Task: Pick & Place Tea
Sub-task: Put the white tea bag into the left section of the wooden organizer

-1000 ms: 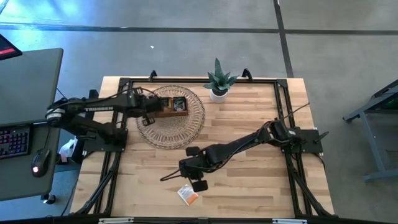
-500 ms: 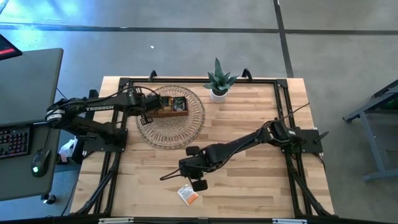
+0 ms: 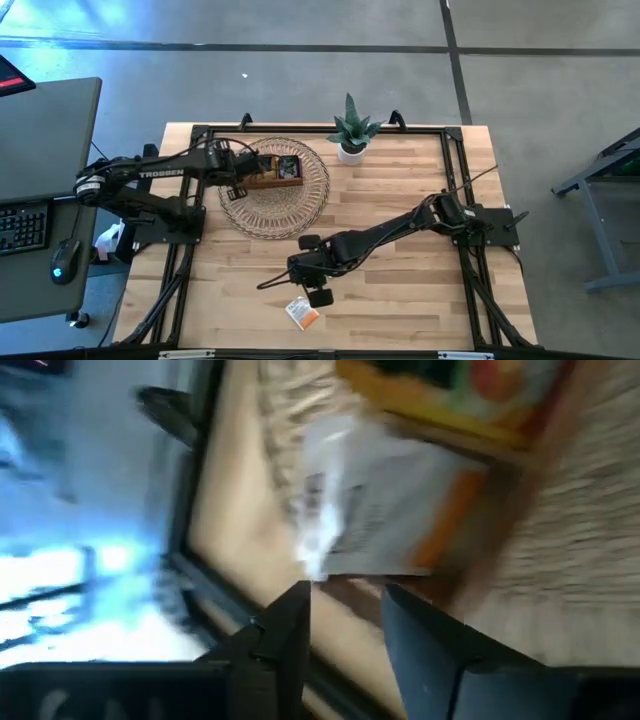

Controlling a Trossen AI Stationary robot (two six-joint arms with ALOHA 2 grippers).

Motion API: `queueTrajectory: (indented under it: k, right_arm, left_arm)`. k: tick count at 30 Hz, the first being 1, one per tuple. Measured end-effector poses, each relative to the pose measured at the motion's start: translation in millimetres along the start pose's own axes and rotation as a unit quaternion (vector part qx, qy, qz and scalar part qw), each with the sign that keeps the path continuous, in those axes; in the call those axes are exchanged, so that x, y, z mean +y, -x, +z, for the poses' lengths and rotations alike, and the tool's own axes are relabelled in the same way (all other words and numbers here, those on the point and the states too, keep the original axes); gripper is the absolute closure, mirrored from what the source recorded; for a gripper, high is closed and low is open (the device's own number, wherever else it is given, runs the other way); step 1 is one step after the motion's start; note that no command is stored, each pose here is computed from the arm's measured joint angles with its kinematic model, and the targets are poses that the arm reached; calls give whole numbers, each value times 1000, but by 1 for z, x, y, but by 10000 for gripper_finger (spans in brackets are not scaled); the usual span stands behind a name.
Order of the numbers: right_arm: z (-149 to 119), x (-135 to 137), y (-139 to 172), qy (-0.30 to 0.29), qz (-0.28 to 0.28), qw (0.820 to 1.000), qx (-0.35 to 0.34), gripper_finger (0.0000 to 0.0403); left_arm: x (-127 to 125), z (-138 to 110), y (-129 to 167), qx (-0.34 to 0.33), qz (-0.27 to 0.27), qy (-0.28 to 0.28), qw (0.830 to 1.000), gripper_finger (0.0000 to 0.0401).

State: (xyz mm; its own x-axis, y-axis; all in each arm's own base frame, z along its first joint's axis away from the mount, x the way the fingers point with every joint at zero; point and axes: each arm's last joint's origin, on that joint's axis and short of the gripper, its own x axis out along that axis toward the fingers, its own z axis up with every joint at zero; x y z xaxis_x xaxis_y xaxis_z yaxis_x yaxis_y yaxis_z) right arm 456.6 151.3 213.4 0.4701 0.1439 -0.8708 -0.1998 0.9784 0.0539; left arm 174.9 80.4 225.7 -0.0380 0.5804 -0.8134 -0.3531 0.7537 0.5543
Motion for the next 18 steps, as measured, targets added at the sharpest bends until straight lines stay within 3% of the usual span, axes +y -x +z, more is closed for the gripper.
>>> queueTrajectory:
  k: [4, 9, 12, 14, 18]
  right_arm:
    - [-1, 0, 0, 0, 0, 1000, 3, 345]
    - [-8, 2, 0, -13, -14, 999, 36, 346]
    - [-17, 7, 2, -41, -50, 995, 74, 348]
    - [-24, 12, 3, -57, -75, 991, 99, 352]
    - [-33, 27, 6, -53, -68, 987, 137, 362]
  left_arm:
    - [-3, 7, 8, -21, -120, 43, 992, 278]
    - [-19, 23, 24, -99, -265, 64, 957, 283]
    - [-32, 32, 36, -144, -318, 75, 934, 284]
    - [-44, 35, 45, -173, -348, 53, 920, 284]
    - [-72, 40, 62, -215, -380, 7, 900, 284]
